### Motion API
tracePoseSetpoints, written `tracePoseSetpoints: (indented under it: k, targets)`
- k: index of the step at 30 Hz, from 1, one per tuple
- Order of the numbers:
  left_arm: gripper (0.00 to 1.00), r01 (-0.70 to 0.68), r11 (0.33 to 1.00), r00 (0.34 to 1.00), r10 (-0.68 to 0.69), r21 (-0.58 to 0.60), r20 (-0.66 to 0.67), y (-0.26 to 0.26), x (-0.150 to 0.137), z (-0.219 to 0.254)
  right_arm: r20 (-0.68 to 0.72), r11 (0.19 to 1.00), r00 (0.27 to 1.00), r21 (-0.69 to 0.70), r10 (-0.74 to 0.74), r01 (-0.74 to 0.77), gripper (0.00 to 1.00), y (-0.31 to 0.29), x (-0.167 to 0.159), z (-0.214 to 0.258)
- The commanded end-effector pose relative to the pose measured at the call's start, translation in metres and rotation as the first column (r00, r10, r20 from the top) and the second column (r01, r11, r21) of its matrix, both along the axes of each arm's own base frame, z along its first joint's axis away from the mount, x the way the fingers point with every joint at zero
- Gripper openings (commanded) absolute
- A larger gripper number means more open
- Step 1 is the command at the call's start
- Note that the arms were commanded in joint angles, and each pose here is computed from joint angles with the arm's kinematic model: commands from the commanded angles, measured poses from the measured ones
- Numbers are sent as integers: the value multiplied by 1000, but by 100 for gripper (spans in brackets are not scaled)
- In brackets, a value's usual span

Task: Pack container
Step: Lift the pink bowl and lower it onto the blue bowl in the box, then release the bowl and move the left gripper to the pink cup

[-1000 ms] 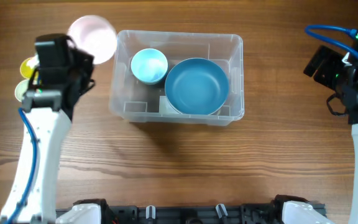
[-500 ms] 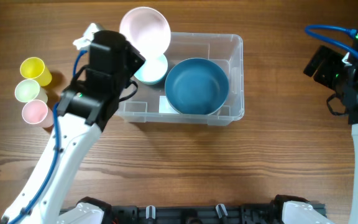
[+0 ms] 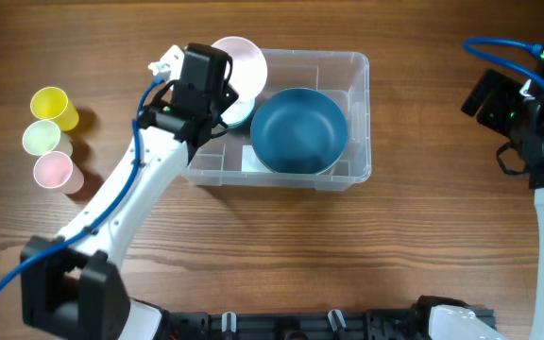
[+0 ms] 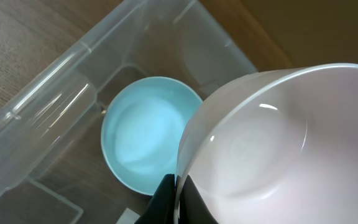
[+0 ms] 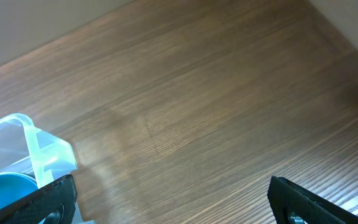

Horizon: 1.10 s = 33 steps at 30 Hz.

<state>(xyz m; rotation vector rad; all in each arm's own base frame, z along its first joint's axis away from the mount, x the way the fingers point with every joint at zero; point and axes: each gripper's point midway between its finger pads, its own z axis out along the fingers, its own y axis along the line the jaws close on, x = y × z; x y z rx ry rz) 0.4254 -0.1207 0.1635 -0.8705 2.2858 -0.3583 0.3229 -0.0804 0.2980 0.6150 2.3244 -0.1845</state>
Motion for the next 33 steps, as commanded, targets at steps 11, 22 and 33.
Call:
tracePoseSetpoints:
  k: [11, 22, 33]
  targets:
    - [46, -46, 999, 997, 46, 5, -65, 16, 7, -24, 8, 1000, 1000, 9, -12, 12, 100, -1, 0, 1]
    - [52, -3, 995, 991, 16, -96, 132, 15, -9, 74, 8, 1000, 1000, 9, -12, 12, 100, -1, 0, 1]
    - [70, -383, 858, 913, 409, 343, -5, 177, -144, 99, 8, 1000, 1000, 9, -12, 12, 100, -1, 0, 1]
